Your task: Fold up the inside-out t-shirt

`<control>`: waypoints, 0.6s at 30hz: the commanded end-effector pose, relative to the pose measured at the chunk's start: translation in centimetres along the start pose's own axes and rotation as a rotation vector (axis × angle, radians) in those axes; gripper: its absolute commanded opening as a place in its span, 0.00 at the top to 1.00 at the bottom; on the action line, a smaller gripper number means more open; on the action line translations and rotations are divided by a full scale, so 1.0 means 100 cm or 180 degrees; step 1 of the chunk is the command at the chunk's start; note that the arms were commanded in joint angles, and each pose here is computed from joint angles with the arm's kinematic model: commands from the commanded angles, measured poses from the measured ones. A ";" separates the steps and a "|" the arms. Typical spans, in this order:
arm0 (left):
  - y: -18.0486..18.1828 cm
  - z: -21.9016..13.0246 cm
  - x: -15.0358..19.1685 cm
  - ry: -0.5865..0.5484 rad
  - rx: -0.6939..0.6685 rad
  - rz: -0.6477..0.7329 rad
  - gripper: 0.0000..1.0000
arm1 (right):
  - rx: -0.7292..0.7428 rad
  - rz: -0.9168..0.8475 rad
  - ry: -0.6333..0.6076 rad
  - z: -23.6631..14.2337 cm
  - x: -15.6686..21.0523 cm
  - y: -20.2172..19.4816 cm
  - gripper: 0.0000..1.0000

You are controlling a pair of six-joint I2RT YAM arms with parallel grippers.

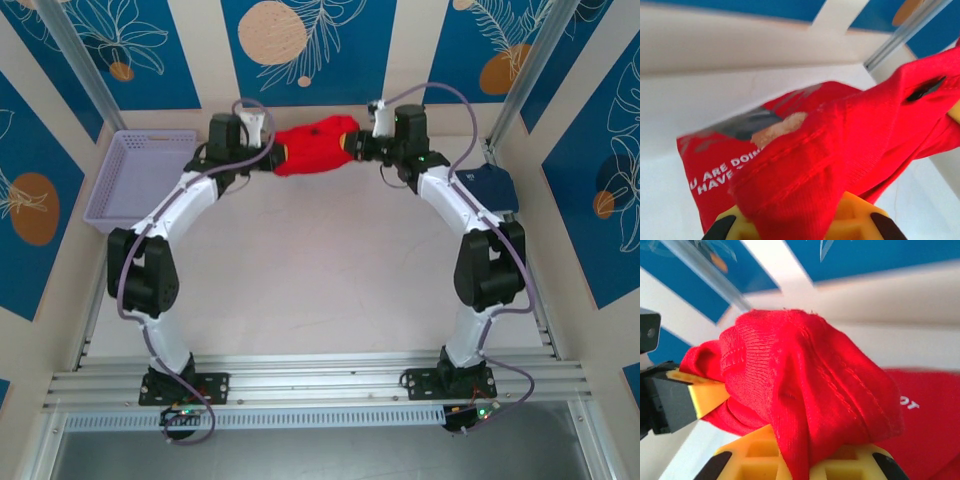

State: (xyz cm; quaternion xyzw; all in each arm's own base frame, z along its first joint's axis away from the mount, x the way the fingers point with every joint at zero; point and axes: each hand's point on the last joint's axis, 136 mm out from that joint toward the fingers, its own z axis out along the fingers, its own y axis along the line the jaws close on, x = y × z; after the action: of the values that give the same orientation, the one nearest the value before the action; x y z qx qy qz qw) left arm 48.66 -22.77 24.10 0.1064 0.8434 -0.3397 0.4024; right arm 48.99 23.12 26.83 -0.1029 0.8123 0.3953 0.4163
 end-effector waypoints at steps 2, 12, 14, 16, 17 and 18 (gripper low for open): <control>-0.020 -0.019 0.067 0.0191 0.0228 -0.0193 1.00 | 0.0103 0.0281 0.0438 -0.019 0.081 0.001 0.99; -0.025 -0.027 0.180 0.0741 0.0115 -0.0236 1.00 | 0.0653 0.0820 0.1035 -0.048 0.199 -0.021 0.98; -0.020 -0.020 0.181 0.0769 0.0095 -0.0204 1.00 | 0.0757 0.0932 0.1106 -0.046 0.205 -0.032 0.98; -0.017 -0.010 0.179 0.0782 0.0096 -0.0168 1.00 | 0.0814 0.0960 0.1152 -0.044 0.209 -0.039 0.98; -0.017 -0.005 0.178 0.0794 0.0099 -0.0153 1.00 | 0.0852 0.0954 0.1164 -0.045 0.210 -0.042 0.98; -0.016 -0.001 0.175 0.0794 0.0108 -0.0138 1.00 | 0.0913 0.0940 0.1162 -0.046 0.210 -0.046 0.98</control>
State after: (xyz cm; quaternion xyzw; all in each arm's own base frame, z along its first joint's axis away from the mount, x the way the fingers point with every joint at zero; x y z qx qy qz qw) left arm 34.52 -25.10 11.25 0.1201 0.8913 -0.3510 0.2607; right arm 34.51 21.17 10.34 -0.0129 0.9193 0.3315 0.2118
